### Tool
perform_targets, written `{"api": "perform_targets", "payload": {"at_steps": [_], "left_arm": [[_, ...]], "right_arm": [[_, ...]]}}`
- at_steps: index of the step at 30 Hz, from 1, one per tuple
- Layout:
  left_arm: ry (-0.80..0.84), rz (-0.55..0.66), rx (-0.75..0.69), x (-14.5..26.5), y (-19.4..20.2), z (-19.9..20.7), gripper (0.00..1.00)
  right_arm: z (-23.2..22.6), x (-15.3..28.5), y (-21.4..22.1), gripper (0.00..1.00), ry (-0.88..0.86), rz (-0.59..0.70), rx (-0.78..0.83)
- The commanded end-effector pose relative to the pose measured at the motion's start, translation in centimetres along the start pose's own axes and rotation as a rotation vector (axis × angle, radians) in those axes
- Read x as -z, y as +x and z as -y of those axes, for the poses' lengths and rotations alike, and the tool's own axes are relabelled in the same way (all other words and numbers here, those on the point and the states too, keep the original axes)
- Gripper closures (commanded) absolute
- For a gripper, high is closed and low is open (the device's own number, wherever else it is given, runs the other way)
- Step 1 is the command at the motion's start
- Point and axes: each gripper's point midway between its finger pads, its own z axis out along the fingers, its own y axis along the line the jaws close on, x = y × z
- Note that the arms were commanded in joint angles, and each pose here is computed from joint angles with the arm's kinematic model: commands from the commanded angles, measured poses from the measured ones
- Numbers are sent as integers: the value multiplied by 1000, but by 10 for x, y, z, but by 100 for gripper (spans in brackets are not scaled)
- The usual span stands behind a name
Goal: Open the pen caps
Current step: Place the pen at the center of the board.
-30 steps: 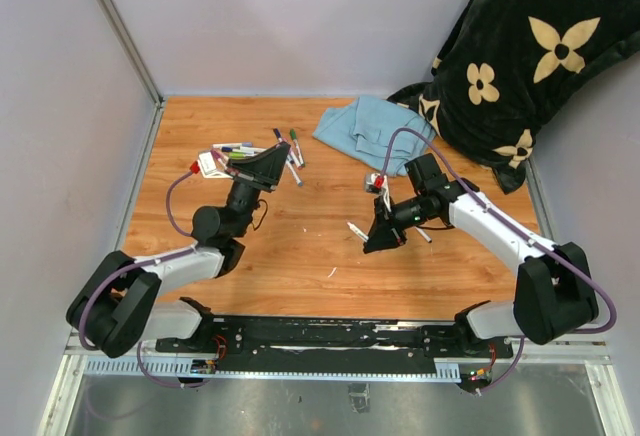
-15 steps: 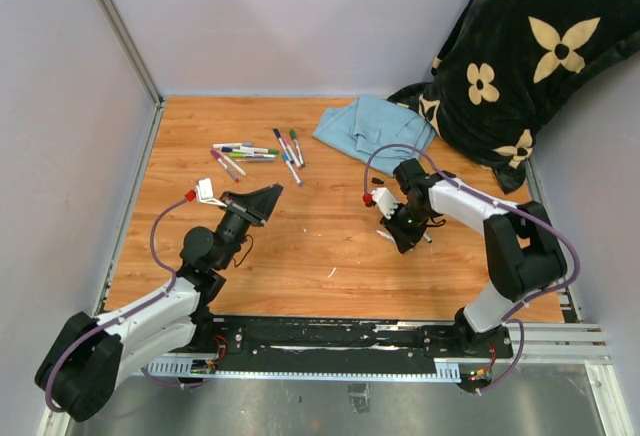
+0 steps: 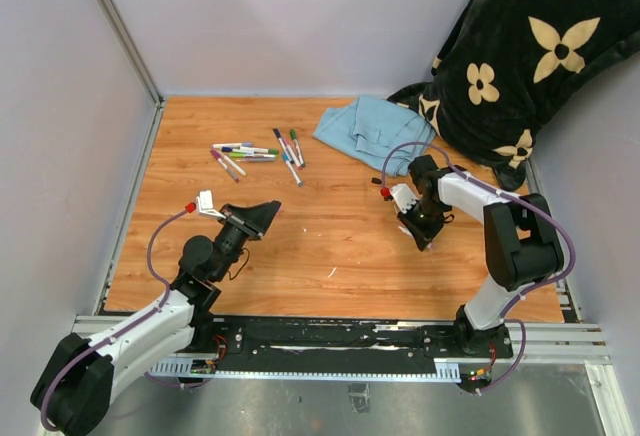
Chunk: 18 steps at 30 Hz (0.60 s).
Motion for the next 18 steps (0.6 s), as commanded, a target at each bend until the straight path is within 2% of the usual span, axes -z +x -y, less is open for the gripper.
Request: {"api": "perform_targets", "payload": {"at_steps": [1,8,18], "left_arm": [[-5,-22,20,2,5,-3,100],[-15,-39,39,4,10,-7,100],[-15,-64,46,4,15,-8,100]], "right_arm": [[0,1,5,94,-18,-37,-40],[-1,0,6,79,-29,-45,-44],[-2,0,6,73,-38,-50,-35]]}}
